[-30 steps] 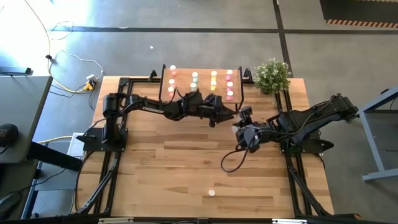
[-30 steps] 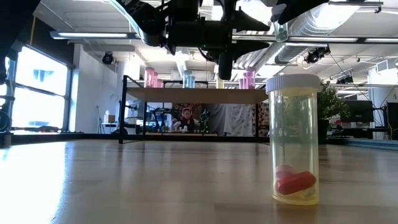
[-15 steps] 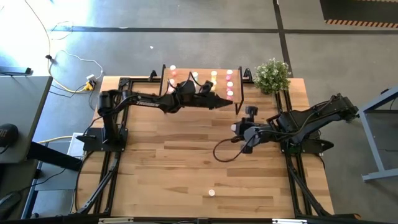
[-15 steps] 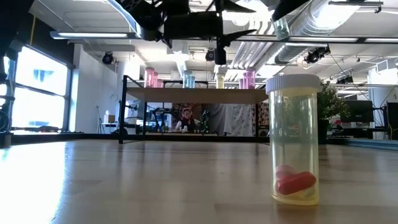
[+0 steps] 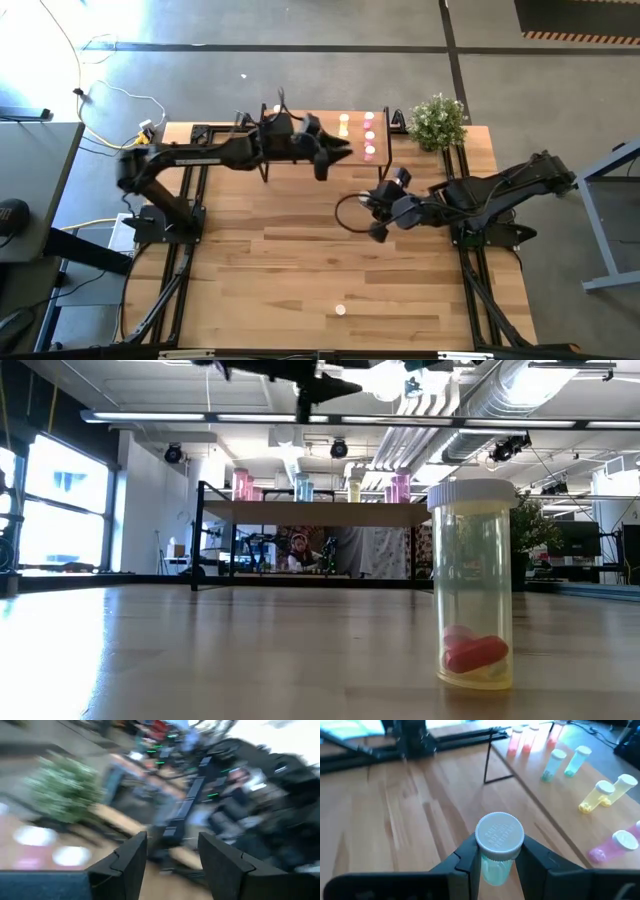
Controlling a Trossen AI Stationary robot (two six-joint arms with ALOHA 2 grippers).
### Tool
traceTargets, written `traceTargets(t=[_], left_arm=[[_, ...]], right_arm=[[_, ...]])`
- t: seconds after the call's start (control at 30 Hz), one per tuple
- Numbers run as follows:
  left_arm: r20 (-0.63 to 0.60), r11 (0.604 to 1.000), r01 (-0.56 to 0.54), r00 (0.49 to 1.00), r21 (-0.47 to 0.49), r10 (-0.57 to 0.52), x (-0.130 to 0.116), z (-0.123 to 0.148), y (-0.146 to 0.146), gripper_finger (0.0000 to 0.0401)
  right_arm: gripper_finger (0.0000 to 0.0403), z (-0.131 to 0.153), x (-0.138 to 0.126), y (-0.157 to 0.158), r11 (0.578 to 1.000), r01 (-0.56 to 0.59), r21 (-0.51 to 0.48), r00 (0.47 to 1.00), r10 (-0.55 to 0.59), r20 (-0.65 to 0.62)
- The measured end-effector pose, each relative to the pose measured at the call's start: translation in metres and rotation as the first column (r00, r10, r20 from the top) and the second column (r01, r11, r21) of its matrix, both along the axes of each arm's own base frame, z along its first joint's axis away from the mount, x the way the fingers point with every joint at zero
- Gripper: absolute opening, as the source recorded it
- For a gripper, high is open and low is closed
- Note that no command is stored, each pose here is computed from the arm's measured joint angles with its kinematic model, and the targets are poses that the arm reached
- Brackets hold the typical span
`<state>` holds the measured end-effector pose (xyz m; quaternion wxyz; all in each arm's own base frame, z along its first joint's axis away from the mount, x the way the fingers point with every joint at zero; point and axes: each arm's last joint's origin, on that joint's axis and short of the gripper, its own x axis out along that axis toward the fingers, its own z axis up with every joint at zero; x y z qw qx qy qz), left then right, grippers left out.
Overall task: Pick and place medicine bottles onto shelf by color
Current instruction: Put the blue pill bottle on the shelf aligned with the other blue pill bottle
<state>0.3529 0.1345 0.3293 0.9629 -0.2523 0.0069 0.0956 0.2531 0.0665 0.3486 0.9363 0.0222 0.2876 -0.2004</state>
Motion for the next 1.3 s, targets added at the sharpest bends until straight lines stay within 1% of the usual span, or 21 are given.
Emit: traceTargets(t=[0.1,0.17,0.23,0.3,0.43,0.53,0.7,0.9,1.03,1.17,1.23,1.3], left_arm=[[-0.091,0.983,-0.094,0.99,0.16,0.109,-0.019,0.015,-0.006,0.0168],[-0.128,0.965,-0.13,0.978,0.227,0.162,-0.032,0.025,-0.01,0.0168],[-0.144,0.953,-0.148,0.971,0.263,0.19,-0.044,0.035,-0.014,0.0168],[-0.135,0.947,-0.163,0.969,0.278,0.207,-0.058,0.042,-0.018,0.0168],[-0.111,0.939,-0.211,0.962,0.272,0.248,-0.087,0.044,-0.026,0.0168],[-0.118,0.922,-0.267,0.944,0.281,0.309,-0.108,0.034,-0.032,0.0168],[-0.13,0.907,-0.293,0.93,0.303,0.343,-0.133,0.011,-0.041,0.0168],[-0.134,0.892,-0.335,0.912,0.304,0.388,-0.147,-0.01,-0.046,0.0168],[-0.151,0.854,-0.385,0.877,0.35,0.456,-0.154,-0.015,-0.046,0.0168],[-0.136,0.81,-0.437,0.843,0.391,0.52,-0.16,-0.01,-0.046,0.0168],[-0.13,0.792,-0.455,0.83,0.407,0.543,-0.163,-0.008,-0.046,0.0168],[-0.124,0.783,-0.463,0.824,0.415,0.553,-0.166,-0.007,-0.045,0.0168]], right_arm=[[0.0087,0.0,0.006,-0.001,0.999,0.047,0.015,0.998,-0.047,0.049],[0.0087,-0.001,0.012,-0.003,0.997,0.07,0.03,0.995,-0.072,0.075],[0.0087,-0.003,0.02,-0.004,0.995,0.09,0.035,0.991,-0.093,0.095],[0.0087,-0.005,0.029,-0.006,0.993,0.108,0.043,0.985,-0.112,0.127],[0.0087,-0.011,0.049,-0.011,0.99,0.132,0.043,0.973,-0.138,0.183],[0.0087,-0.014,0.065,-0.016,0.99,0.141,0.029,0.962,-0.143,0.233],[0.0087,-0.022,0.089,-0.03,0.989,0.147,-0.02,0.949,-0.135,0.287],[0.0088,-0.028,0.112,-0.053,0.989,0.137,-0.05,0.928,-0.11,0.357],[0.0088,-0.029,0.122,-0.071,0.983,0.151,-0.102,0.91,-0.097,0.403],[0.0088,-0.027,0.123,-0.089,0.978,0.174,-0.112,0.899,-0.112,0.424],[0.0088,-0.024,0.123,-0.096,0.973,0.185,-0.139,0.904,-0.114,0.412],[0.0088,-0.013,0.124,-0.102,0.966,0.174,-0.19,0.912,-0.085,0.401]])
